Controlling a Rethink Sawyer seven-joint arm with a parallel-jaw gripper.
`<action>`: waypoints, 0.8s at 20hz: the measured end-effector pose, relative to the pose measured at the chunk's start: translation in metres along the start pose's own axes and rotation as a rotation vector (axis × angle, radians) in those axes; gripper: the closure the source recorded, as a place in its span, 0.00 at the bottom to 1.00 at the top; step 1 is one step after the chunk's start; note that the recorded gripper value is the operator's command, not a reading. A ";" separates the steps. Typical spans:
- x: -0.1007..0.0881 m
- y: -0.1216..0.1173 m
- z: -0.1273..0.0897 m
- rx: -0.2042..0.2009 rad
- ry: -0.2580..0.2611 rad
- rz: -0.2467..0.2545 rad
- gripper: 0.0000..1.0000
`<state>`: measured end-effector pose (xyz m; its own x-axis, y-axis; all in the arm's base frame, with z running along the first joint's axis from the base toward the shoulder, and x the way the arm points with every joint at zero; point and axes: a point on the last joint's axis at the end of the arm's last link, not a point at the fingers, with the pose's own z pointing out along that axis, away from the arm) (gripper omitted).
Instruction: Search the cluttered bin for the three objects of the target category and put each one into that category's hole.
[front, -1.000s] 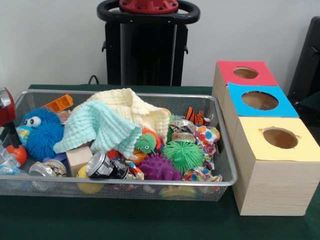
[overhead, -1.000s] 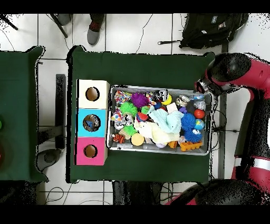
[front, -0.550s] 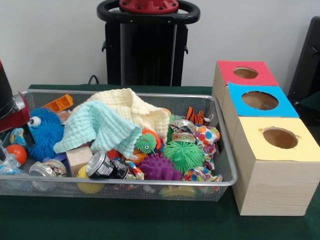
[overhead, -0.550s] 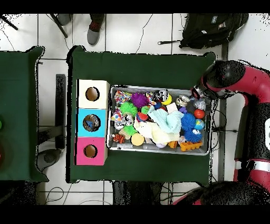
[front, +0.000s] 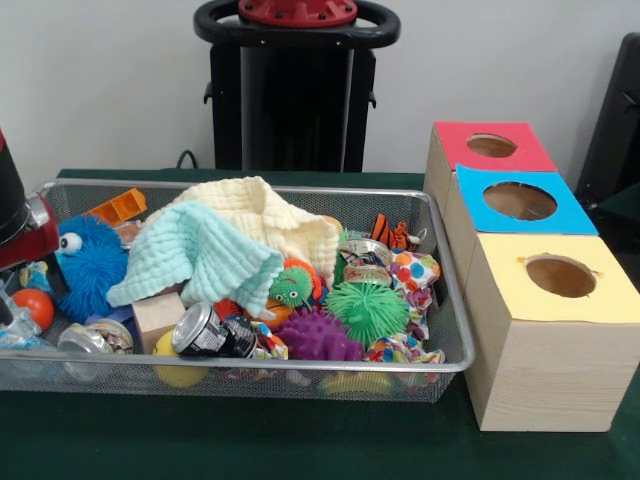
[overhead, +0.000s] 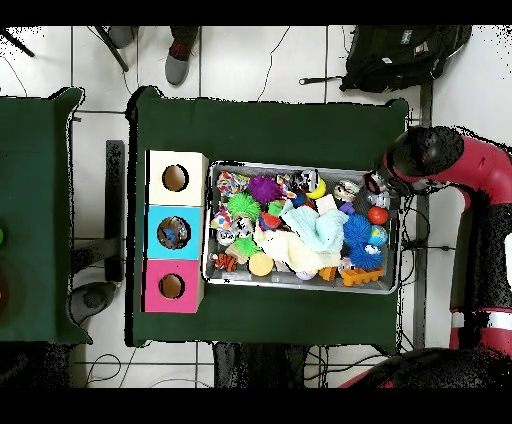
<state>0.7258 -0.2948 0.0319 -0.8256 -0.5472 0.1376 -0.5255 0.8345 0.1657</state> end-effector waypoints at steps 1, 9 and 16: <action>0.002 -0.001 0.000 -0.001 0.000 0.003 0.00; 0.016 -0.011 0.001 -0.003 -0.002 0.023 0.00; 0.030 -0.016 0.005 -0.003 -0.005 0.035 0.00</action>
<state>0.7089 -0.3244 0.0282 -0.8446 -0.5172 0.1386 -0.4956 0.8530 0.1637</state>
